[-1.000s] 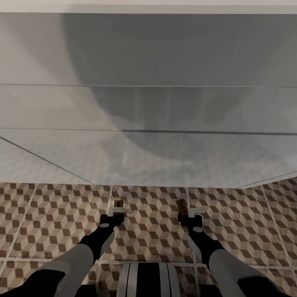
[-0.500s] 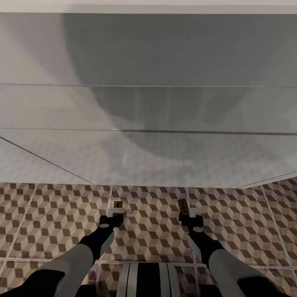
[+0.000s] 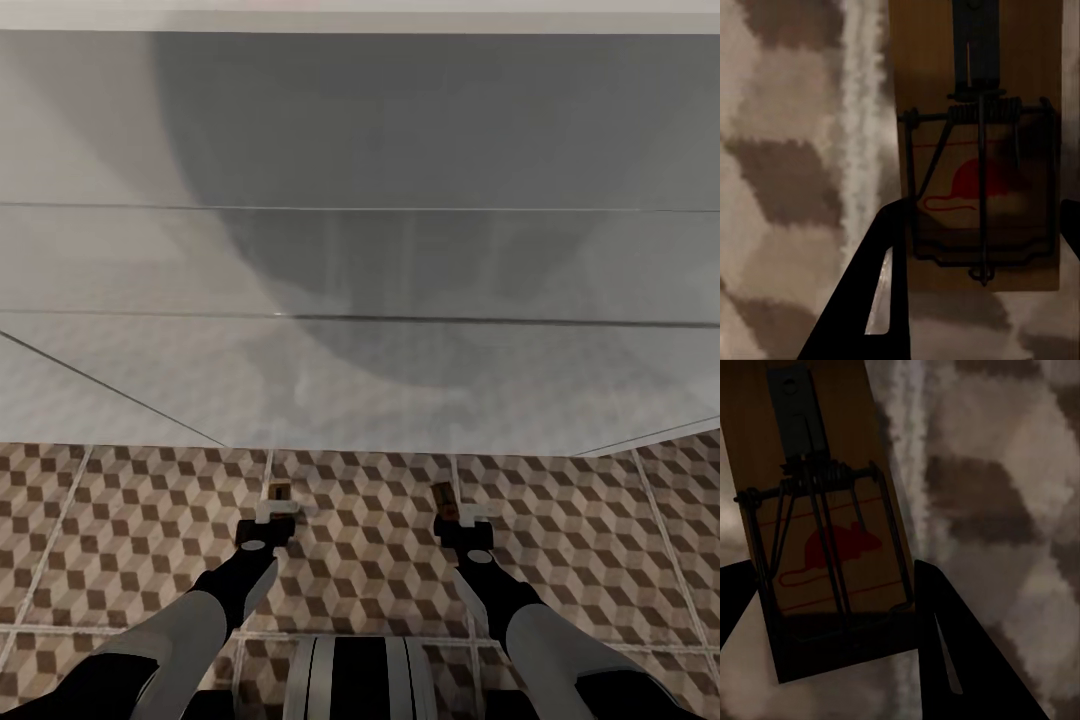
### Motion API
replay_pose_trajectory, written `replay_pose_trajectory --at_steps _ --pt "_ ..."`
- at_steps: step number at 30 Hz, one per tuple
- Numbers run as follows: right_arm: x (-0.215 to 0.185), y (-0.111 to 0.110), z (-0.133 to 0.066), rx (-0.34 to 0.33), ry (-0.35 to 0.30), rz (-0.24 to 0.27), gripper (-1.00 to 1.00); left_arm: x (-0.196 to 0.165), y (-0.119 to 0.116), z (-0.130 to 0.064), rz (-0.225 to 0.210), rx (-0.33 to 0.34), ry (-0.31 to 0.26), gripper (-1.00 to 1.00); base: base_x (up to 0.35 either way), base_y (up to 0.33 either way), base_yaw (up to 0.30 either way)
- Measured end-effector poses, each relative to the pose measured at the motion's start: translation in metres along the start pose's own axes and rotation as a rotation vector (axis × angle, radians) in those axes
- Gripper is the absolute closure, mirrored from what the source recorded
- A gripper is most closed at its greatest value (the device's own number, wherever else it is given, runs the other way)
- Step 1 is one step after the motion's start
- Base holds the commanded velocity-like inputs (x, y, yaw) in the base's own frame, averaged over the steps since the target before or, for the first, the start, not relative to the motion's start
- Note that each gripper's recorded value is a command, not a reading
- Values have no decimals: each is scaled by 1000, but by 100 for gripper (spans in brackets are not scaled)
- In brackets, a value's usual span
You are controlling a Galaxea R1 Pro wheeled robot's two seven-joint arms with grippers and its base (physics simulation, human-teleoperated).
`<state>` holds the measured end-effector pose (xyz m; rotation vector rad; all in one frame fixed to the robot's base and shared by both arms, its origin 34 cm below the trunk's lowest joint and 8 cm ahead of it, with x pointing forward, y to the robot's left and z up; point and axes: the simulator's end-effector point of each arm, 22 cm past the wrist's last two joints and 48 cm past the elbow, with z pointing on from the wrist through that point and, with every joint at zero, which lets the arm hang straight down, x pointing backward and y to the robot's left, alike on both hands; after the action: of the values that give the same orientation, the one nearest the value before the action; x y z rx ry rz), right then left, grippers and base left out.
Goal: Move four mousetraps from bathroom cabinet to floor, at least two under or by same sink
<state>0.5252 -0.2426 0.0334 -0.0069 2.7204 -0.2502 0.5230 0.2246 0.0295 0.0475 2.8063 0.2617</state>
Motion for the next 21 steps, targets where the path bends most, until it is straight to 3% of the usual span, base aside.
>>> replay_pose_trajectory --at_steps 11,21 --pt "0 0 0 0 0 0 100 -1 2 0 4 -9 -4 100 167 0 0" --pt "0 0 0 -1 -1 -2 100 -3 0 0 5 -2 -9 100 25 0 0"
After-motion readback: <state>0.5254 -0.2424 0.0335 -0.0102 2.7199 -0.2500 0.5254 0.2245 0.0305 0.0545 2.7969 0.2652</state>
